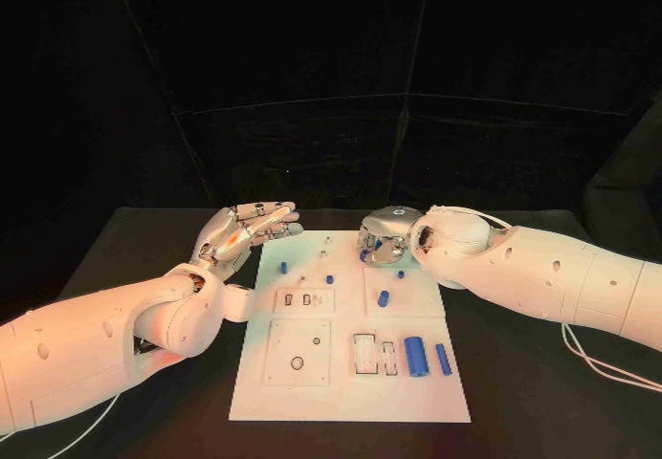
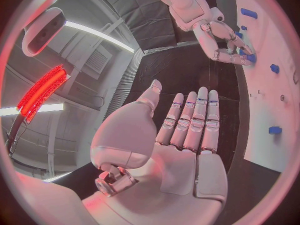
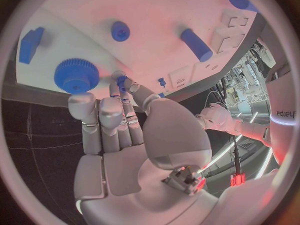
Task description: Assemble the parts on the task board
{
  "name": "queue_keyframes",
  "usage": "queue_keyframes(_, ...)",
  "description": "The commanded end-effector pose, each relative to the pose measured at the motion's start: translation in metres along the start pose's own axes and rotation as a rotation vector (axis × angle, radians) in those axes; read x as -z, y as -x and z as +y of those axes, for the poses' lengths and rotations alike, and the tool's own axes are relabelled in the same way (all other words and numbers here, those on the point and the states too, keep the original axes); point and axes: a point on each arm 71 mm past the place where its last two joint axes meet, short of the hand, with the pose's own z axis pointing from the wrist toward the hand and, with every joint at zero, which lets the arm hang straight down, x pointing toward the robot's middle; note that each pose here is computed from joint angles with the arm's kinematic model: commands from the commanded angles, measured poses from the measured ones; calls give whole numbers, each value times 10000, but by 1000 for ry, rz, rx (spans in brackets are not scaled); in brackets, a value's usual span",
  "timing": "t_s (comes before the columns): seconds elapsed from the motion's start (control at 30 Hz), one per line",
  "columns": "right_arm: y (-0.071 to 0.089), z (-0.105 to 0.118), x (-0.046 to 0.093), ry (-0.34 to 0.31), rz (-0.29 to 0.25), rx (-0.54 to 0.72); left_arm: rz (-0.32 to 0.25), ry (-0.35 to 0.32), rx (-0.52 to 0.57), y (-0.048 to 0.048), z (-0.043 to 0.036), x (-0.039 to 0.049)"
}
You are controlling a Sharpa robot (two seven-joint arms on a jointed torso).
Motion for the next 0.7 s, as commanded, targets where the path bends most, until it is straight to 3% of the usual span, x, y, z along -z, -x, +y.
queue_keyframes(0.03,98,20,8,-9,-111,1,17,-8,7,-14,-16,-4)
queue_keyframes(0.3,166,74,-73,-43,-192,-8,21,-8,10,-20,-16,-4)
queue_keyframes(0.7,231,208,-266,-40,-226,-8,25,-7,13,-28,-20,-4)
